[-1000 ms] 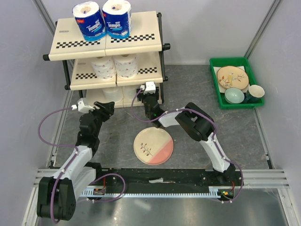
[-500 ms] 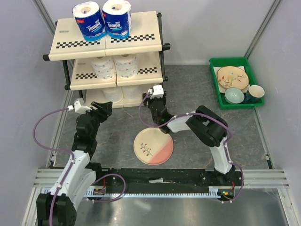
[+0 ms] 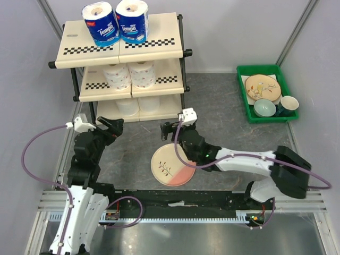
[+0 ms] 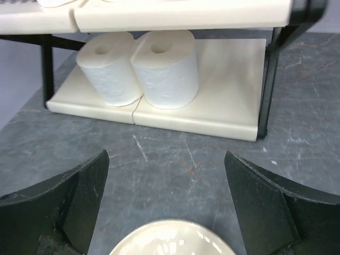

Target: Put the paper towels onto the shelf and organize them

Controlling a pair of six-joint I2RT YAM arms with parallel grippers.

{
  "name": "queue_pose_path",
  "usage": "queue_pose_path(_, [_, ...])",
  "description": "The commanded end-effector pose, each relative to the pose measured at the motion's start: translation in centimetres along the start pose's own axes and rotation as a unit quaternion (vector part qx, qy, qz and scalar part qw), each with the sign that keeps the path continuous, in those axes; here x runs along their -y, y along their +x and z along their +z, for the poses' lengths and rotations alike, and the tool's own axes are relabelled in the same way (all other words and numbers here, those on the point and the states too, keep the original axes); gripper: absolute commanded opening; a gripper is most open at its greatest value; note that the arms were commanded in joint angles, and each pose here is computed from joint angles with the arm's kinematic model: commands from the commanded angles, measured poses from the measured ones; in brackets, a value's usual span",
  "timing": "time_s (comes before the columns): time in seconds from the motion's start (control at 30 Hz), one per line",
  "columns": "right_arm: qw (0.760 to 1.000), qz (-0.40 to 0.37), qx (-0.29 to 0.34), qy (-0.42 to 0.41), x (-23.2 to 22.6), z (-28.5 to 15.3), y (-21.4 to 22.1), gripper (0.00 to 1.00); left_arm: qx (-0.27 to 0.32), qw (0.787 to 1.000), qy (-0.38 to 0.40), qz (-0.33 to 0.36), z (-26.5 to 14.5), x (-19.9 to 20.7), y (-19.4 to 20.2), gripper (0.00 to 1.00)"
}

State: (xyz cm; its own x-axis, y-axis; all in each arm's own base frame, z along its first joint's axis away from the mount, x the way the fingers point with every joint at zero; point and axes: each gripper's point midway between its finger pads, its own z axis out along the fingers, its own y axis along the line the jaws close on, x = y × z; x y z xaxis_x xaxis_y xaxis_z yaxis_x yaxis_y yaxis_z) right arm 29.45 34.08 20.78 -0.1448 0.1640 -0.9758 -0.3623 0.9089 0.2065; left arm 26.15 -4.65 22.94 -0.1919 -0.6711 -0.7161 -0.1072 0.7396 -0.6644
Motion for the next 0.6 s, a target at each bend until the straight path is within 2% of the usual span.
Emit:
queue_pose_path(0.0, [0.999, 0.020, -0.048, 0.010, 1.9, -4.5, -1.1, 0.98, -0.029, 0.998, -0.028, 0.041, -2.9, 0.2, -0.8, 0.99])
queue_pose_path(0.2, [0.997, 0.029, -0.076, 0.012, 4.4, -10.0, -2.2, 0.98, -0.048, 0.996, -0.026, 0.069, -4.7, 0.8, -1.3, 0.99])
queue_pose_path(0.47, [0.992, 0.074, -0.098, 0.032, 8.7, -14.6, -1.5, 0.98, -0.071, 0.995, -0.015, 0.071, -7.1, -0.1, 0.6, 0.99])
queue_pose_path(0.57, [0.990, 0.083, -0.098, 0.056, 10.9, -16.0, -1.1, 0.98, -0.062, 0.996, 0.001, 0.063, -8.2, 0.2, 0.7, 0.99])
